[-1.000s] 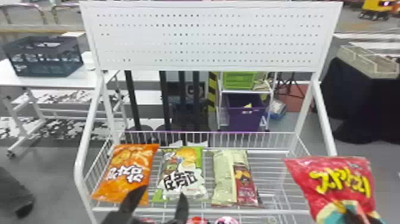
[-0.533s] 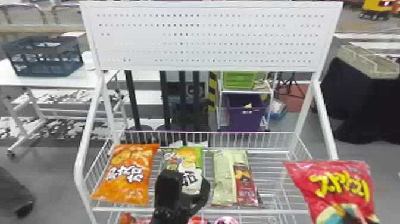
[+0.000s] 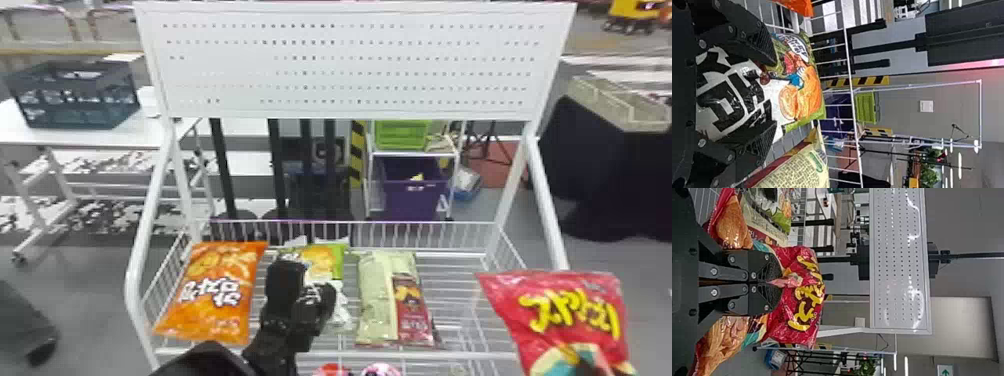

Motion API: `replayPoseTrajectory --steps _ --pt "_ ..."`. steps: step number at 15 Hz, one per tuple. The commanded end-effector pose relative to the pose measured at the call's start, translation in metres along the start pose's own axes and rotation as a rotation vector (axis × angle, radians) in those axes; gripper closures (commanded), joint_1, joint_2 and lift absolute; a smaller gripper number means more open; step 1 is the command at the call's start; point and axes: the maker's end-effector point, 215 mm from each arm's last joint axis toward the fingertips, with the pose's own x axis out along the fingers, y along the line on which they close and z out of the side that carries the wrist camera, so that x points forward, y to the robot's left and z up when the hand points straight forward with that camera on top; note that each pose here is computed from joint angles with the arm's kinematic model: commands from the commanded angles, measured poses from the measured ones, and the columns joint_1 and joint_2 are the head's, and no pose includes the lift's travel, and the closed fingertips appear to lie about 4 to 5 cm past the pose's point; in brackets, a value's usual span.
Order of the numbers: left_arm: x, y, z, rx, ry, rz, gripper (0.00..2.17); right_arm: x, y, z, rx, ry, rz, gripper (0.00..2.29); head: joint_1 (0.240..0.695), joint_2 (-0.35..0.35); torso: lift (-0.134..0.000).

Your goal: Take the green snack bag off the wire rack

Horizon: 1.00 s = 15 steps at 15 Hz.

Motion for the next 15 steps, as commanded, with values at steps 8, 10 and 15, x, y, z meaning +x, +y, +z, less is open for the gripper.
replayPoseTrajectory --steps 8,10,15 --pt "-0.015 -0.007 -0.005 0.015 0.047 -0.019 2.12 0.001 0.000 0.001 -0.001 -0.003 0.002 2.18 0.499 0.000 0.000" --pt "-0.026 0.003 0.017 -0.008 -0.002 0.006 2.12 0.001 0.000 0.001 -0.002 -0.003 0.004 2.18 0.499 0.000 0.000" --pt "-0.087 0.052 0.064 -0.045 -0.129 0.118 2.11 0.002 0.000 0.002 -0.001 -0.006 0.005 2.18 0.499 0.000 0.000"
